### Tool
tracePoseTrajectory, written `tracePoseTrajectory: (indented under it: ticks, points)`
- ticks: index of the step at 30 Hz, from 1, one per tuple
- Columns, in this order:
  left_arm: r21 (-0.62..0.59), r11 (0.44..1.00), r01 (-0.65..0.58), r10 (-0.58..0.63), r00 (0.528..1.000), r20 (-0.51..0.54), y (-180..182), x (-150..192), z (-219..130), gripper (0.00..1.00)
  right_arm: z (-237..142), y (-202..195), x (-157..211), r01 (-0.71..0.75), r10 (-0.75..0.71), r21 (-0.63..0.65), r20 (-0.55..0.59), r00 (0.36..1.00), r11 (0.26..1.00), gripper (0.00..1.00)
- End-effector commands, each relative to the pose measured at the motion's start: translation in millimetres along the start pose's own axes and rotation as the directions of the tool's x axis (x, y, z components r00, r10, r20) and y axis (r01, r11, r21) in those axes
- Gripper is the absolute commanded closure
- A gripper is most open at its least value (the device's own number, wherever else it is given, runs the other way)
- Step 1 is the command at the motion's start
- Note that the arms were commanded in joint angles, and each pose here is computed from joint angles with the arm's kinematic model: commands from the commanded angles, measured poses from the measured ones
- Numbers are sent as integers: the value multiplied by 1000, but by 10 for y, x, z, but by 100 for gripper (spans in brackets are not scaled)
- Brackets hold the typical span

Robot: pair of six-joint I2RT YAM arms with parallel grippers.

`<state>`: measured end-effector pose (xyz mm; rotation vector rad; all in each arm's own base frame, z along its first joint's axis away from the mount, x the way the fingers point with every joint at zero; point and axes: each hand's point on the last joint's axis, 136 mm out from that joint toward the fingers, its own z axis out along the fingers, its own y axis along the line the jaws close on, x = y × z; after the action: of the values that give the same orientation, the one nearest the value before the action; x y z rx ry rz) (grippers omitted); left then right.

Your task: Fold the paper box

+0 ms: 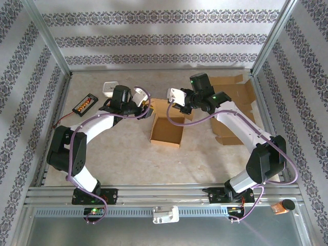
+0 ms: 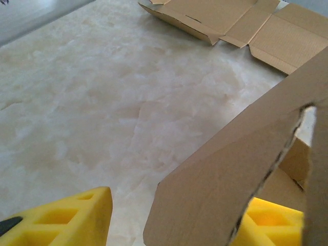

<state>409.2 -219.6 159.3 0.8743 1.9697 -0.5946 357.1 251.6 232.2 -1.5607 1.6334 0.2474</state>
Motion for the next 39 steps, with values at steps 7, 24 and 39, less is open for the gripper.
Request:
tracePoseTrajectory:
  ticks: [7, 24, 39]
  points:
    - [52, 998, -28, 24, 998, 66, -115, -186, -25, 84, -18, -13, -120, 2, -3, 10, 40, 999, 1000, 78]
    - [-7, 1000, -24, 25, 999, 45, -45, -158, -22, 100, -541, -123, 634, -896, 898, 244, 153, 414, 371, 18]
    - [-20, 1000, -22, 23, 999, 36, -73, -182, -12, 100, -110, -87, 678, -849, 865, 251, 78, 496, 464, 45]
